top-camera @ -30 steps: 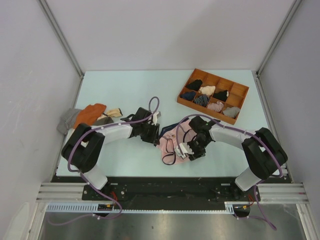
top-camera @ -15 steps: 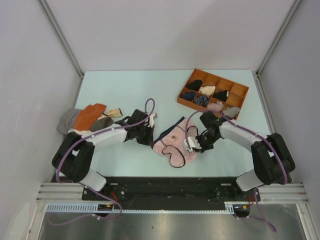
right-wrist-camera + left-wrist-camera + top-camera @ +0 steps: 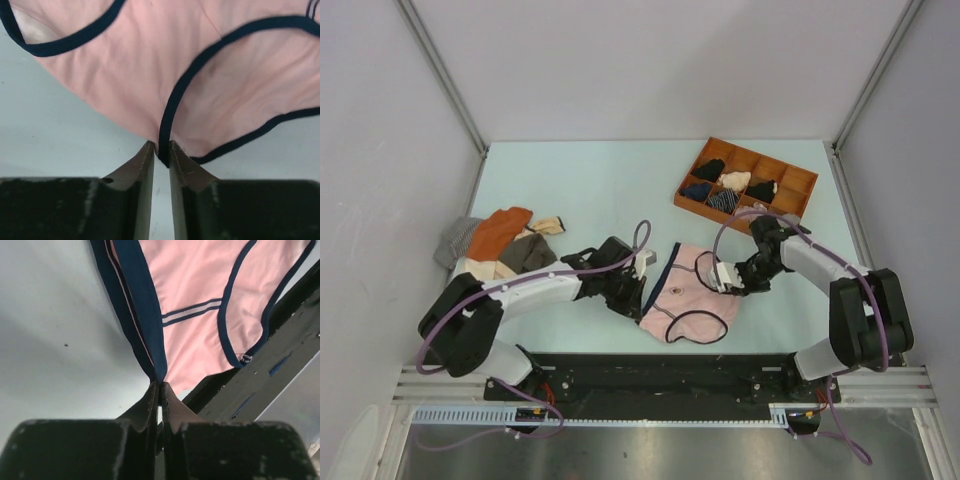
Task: Roll the underwear
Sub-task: Flatten out the underwear at the center of the board.
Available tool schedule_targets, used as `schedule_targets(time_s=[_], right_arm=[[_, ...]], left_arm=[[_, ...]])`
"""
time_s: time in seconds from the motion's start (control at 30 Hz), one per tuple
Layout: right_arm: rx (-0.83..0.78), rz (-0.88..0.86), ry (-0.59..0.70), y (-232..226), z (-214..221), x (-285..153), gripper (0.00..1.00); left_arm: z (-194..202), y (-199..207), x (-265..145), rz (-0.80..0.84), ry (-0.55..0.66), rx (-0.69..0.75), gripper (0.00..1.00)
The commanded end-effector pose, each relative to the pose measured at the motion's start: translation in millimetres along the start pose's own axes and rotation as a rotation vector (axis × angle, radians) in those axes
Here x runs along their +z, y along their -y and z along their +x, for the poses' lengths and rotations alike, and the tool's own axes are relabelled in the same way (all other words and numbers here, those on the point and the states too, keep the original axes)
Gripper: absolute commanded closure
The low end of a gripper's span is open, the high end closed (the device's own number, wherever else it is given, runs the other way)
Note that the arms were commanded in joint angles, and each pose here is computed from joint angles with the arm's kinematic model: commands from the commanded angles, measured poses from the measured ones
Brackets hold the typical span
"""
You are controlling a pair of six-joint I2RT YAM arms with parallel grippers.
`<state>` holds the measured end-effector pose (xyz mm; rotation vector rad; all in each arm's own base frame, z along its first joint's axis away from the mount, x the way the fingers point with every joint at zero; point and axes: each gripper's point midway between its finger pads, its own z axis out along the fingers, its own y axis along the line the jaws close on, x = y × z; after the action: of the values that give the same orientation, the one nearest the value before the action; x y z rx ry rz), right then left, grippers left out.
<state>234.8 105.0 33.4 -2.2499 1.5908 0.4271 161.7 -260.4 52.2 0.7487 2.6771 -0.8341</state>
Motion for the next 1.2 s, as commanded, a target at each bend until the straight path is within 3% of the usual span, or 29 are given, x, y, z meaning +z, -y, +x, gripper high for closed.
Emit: schedule_targets(time_s=[0.0,0.07,0.17,0.33,0.43,0.7,0.87,1.17], right_arm=[[0.026,0.060,0.038,5.7,-4.2,-17.2,0.67],[0.064,0.088,0.077,7.1,-8.1,-27.4,0.57],[0.141,0.130,0.168,10.9,-19.3,-48.6,0.52],[0.451,0.206,0.340,44.9,-36.9,-55.1,0.49],[0.642,0.225,0.378,72.1,-31.2,-44.2,0.49],[0.884,0.178,0.308,85.8,-4.1,-14.0,0.51],[0.939,0.160,0.276,83.5,5.9,-2.0,0.50],[0.956,0.130,0.206,83.7,8.3,14.3,0.50]], left_arm=[[13.7,-2.0,6.2,0.006,-0.036,-0.042,0.86],[7.5,-1.2,-0.3,-0.015,-0.012,-0.035,0.77],[-6.2,3.4,-22.2,-0.047,0.038,0.005,0.59],[-38.7,9.6,-38.2,-0.065,0.137,0.078,0.33],[-72.4,13.4,-24.2,-0.056,0.181,0.098,0.25],[-168.6,5.4,24.7,-0.037,0.253,0.137,0.22],[-181.5,-14.8,64.8,-0.068,0.181,0.118,0.28],[-195.1,-39.4,91.8,-0.162,0.168,0.087,0.34]])
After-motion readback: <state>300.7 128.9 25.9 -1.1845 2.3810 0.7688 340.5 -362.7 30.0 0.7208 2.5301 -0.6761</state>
